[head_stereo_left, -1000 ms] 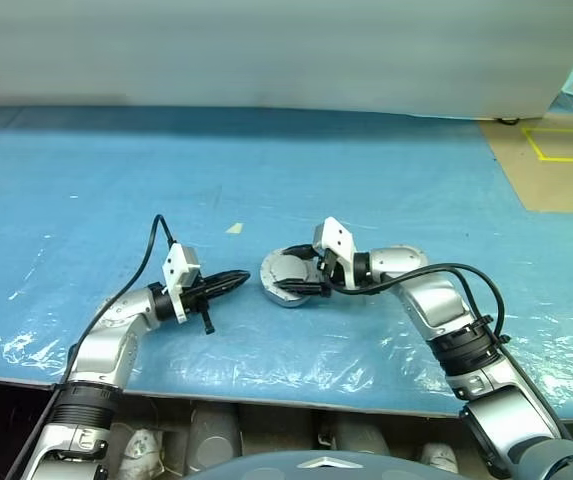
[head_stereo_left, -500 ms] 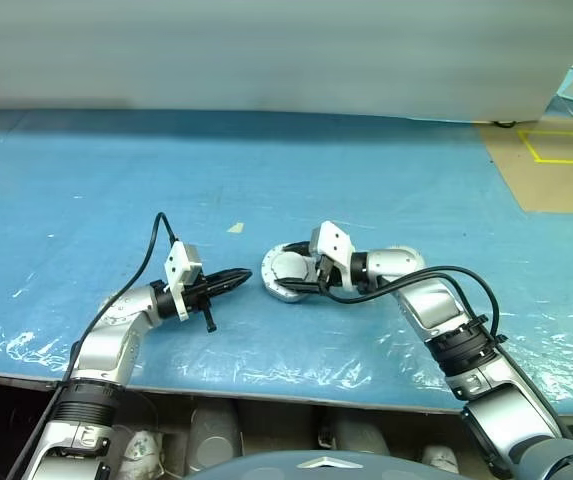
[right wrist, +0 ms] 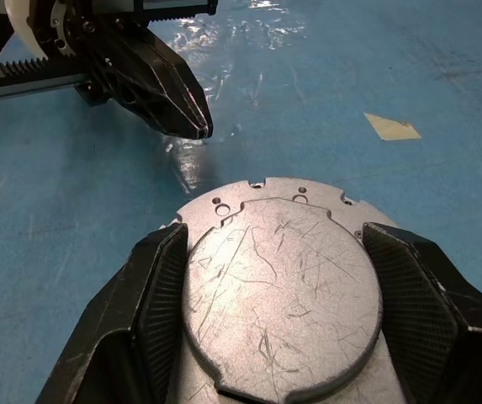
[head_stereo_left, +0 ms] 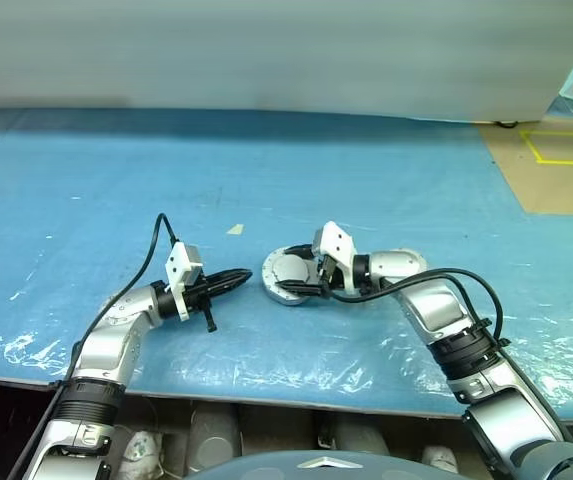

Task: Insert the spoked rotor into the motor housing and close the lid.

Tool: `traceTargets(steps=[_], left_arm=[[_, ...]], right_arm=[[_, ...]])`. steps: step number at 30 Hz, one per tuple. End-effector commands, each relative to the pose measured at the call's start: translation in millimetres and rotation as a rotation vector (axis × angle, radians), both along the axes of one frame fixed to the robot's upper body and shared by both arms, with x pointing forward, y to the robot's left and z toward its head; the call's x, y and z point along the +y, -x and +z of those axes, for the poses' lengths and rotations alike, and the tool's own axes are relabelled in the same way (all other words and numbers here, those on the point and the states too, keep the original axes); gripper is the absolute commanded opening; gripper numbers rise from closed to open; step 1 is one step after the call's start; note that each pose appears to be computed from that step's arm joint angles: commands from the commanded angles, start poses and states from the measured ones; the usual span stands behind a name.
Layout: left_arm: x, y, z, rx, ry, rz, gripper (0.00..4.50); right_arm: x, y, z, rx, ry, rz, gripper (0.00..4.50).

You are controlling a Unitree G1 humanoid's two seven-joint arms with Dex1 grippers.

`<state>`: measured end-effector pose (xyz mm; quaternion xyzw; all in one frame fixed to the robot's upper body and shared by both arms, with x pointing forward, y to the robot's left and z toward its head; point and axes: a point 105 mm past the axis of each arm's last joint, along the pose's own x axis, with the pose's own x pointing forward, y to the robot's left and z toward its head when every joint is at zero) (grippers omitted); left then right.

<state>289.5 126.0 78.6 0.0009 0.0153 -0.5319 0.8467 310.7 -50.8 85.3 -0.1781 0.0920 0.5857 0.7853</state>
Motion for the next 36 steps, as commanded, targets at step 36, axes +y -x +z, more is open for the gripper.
traceTargets(steps=[36], left_arm=[[-7, -2, 1, -0.026, -0.012, -0.032, 0.0]], right_arm=[[4, 6, 9, 0.03, 0.002, 0.012, 2.95]])
